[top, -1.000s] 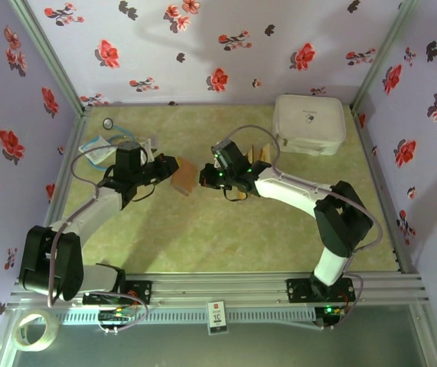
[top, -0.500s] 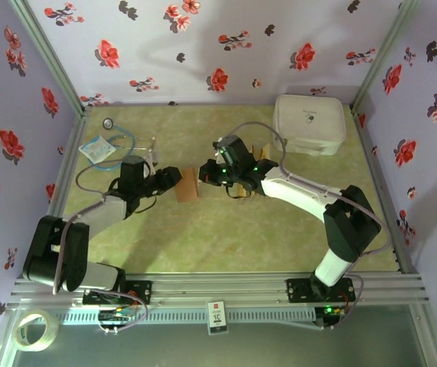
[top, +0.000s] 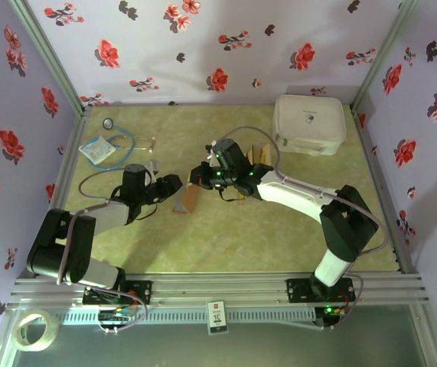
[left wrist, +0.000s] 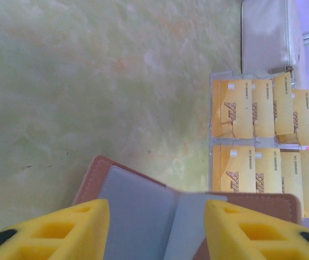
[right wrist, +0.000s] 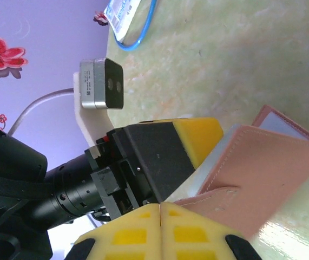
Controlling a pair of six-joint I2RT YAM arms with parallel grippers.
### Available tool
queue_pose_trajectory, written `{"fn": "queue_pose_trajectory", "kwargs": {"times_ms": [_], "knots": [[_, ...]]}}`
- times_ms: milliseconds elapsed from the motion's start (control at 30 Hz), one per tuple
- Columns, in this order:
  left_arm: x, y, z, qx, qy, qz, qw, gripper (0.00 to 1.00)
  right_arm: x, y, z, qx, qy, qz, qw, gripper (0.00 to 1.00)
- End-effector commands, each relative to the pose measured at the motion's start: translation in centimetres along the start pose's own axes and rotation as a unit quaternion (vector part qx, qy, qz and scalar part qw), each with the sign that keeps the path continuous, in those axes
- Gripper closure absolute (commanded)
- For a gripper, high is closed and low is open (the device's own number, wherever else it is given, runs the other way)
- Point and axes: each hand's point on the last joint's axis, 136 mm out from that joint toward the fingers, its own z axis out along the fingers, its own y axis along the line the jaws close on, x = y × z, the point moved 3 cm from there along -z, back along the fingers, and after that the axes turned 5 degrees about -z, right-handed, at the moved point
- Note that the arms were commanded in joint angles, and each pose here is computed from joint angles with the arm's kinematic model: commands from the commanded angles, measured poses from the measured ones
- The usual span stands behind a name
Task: Put the credit cards into the card holder
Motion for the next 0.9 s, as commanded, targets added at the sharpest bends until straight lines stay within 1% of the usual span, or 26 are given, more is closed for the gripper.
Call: {"fn": "queue_pose_trajectory", "kwargs": {"times_ms": [0, 200, 300, 333, 500, 733, 867], "knots": [[0.3, 0.1, -0.5, -0.002, -0.001, 0.014, 1.000, 0.50, 0.6, 0.0, 0.0, -0.012, -0.001, 0.009, 1.000, 1.00], [1.0, 0.7, -1.2, -0.025, 0.007, 0.018, 1.000, 0.48, 1.9, -1.6, -0.8, -0.002, -0.007, 0.009, 1.000, 1.00], [0.9, 0.7, -2.0, -0.045, 0.005, 0.027, 0.999, 0.47, 2.7, -2.4, -1.0, -0.002, 0.001, 0.003, 1.000, 1.00], [1.0, 0.7, -2.3, -0.051, 0.005, 0.032, 0.998, 0.45, 2.9, -2.6, -1.2, -0.003, 0.002, 0.000, 1.000, 1.00], [1.2, 0.8, -3.1, -0.090, 0.011, 0.055, 0.994, 0.41, 3.5, -4.1, -2.4, 0.009, 0.005, -0.008, 1.000, 1.00], [2.0, 1.1, -3.4, -0.140, 0.024, 0.088, 0.986, 0.37, 5.0, -6.9, -3.9, 0.040, 0.040, -0.037, 0.998, 1.00], [2.4, 1.1, -3.3, -0.160, 0.030, 0.104, 0.981, 0.34, 6.2, -9.2, -4.6, 0.086, 0.069, -0.066, 0.992, 1.00]]}}
